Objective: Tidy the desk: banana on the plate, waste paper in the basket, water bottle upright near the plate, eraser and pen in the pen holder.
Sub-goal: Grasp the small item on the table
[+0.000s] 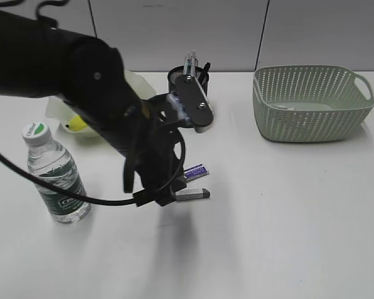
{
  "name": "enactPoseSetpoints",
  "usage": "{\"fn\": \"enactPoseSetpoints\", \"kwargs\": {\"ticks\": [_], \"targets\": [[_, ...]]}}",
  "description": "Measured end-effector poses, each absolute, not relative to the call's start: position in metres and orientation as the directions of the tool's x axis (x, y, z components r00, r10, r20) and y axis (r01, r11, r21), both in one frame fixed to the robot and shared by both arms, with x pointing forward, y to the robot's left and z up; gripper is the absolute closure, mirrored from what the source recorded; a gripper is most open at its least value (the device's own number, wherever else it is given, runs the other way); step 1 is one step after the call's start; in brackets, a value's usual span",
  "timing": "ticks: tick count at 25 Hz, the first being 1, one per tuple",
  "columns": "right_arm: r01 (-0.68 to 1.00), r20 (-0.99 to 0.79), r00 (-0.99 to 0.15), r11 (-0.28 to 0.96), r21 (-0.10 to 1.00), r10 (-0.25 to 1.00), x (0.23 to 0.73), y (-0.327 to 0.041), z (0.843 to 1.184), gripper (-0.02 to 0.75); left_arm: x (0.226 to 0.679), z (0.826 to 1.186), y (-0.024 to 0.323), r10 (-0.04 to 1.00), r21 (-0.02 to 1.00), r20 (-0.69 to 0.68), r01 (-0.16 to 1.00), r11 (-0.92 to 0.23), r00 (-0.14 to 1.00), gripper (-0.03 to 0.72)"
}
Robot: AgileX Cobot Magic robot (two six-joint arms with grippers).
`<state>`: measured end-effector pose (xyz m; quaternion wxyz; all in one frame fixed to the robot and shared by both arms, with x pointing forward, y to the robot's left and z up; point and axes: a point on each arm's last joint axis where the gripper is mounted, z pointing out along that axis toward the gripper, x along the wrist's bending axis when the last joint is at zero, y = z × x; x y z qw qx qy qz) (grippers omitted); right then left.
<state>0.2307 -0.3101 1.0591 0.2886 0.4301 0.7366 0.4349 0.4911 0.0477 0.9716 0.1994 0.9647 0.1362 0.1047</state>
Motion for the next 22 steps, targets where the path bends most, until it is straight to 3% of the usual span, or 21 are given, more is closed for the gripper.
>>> {"fn": "enactPoseSetpoints", "kwargs": {"ticks": [3, 8, 14, 18, 22], "targets": [[0.382, -0.052, -0.464, 0.253, 0.889, 0.884, 0.231, -0.310, 1.059, 0.334, 0.513, 0.959, 0.027, 0.292, 0.401, 0.151, 0.212, -0.891, 0.944, 0.342], [0.382, -0.052, -0.464, 0.252, 0.889, 0.884, 0.231, -0.310, 1.059, 0.334, 0.539, 0.938, 0.002, 0.254, 0.327, 0.131, 0.200, -0.924, 0.958, 0.255], [0.382, -0.052, -0.464, 0.252, 0.889, 0.884, 0.231, -0.310, 1.059, 0.334, 0.553, 0.909, -0.011, 0.232, 0.229, 0.068, 0.211, -0.950, 0.970, 0.238], [0.382, -0.052, -0.464, 0.252, 0.889, 0.884, 0.231, -0.310, 1.059, 0.334, 0.557, 0.898, -0.013, 0.221, 0.207, 0.072, 0.202, -0.957, 0.973, 0.272], [0.382, -0.052, -0.464, 0.252, 0.889, 0.884, 0.231, -0.310, 1.059, 0.334, 0.559, 0.896, -0.014, 0.208, 0.203, 0.092, 0.186, -0.961, 0.974, 0.414]]}}
